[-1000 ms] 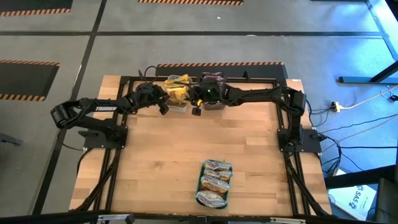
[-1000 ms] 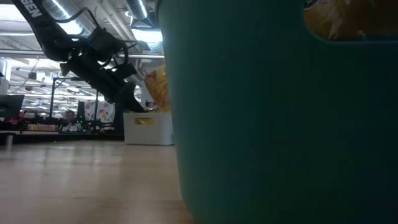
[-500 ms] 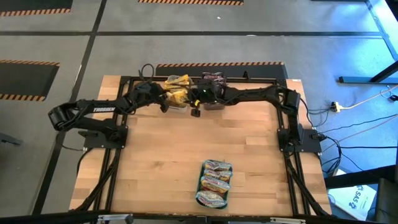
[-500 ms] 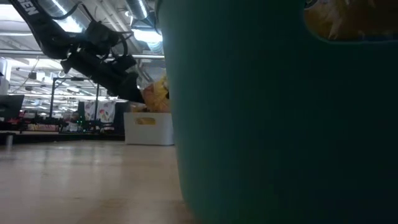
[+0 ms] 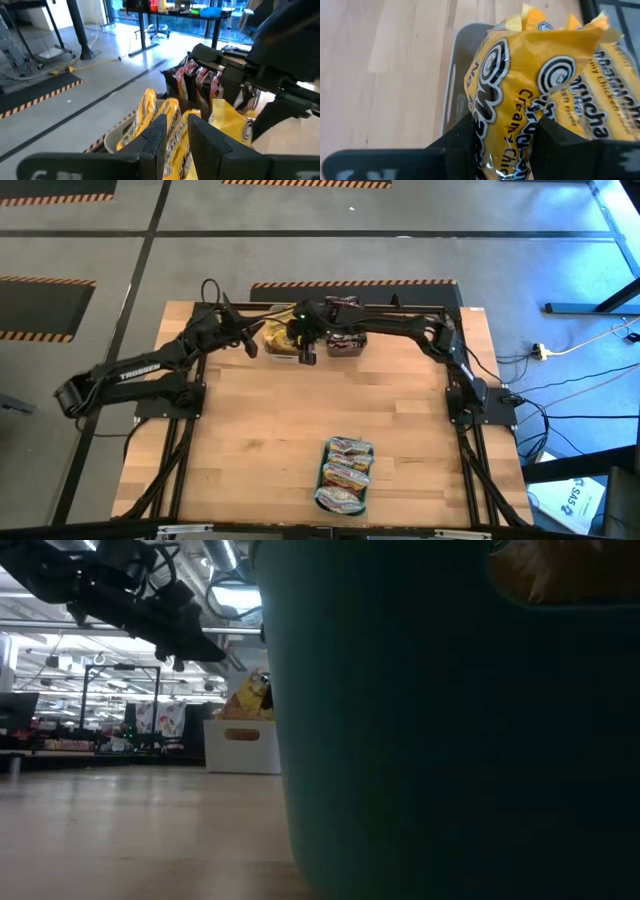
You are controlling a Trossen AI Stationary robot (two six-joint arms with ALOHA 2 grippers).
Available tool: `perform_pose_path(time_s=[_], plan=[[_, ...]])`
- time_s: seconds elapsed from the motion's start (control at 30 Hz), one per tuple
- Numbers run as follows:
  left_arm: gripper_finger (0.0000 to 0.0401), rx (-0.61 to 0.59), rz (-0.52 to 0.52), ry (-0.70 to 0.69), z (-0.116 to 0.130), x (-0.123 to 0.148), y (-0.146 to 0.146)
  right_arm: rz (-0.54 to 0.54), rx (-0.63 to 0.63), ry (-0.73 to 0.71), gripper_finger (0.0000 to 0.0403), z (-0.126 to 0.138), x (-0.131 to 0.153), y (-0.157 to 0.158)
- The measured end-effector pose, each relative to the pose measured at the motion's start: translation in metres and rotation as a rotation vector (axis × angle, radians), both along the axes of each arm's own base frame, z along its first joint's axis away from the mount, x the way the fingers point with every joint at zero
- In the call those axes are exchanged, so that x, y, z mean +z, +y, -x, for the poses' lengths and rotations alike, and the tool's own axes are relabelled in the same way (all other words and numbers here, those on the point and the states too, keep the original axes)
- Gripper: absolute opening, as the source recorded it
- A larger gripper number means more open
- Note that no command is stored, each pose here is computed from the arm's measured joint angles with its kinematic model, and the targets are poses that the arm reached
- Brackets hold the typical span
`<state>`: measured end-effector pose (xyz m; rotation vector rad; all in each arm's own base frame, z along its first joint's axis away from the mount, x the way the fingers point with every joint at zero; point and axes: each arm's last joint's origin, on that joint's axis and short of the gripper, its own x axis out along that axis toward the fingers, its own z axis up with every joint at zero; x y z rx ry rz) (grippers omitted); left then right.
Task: Sort Maruchan noodles
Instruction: Put the yellow noodle pack into the white bin
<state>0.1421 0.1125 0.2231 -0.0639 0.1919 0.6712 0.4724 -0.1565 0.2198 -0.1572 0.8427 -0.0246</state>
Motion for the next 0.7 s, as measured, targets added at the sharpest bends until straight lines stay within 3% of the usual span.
perform_pose_path(time_s=[0.2, 0.4, 0.7], plan=[[0.0073, -0.034, 0.045, -0.002, 0.001, -0.002, -0.003, -0.018, 0.012, 0.050, 0.0111, -0.014, -0.016, -0.001], [0.0073, -0.059, 0.051, 0.005, 0.000, -0.002, -0.005, 0.040, -0.017, 0.060, 0.0116, -0.020, -0.021, 0.007], [0.0073, -0.062, 0.052, 0.006, -0.001, -0.002, -0.005, 0.054, -0.005, -0.024, 0.0212, -0.031, -0.021, 0.014]])
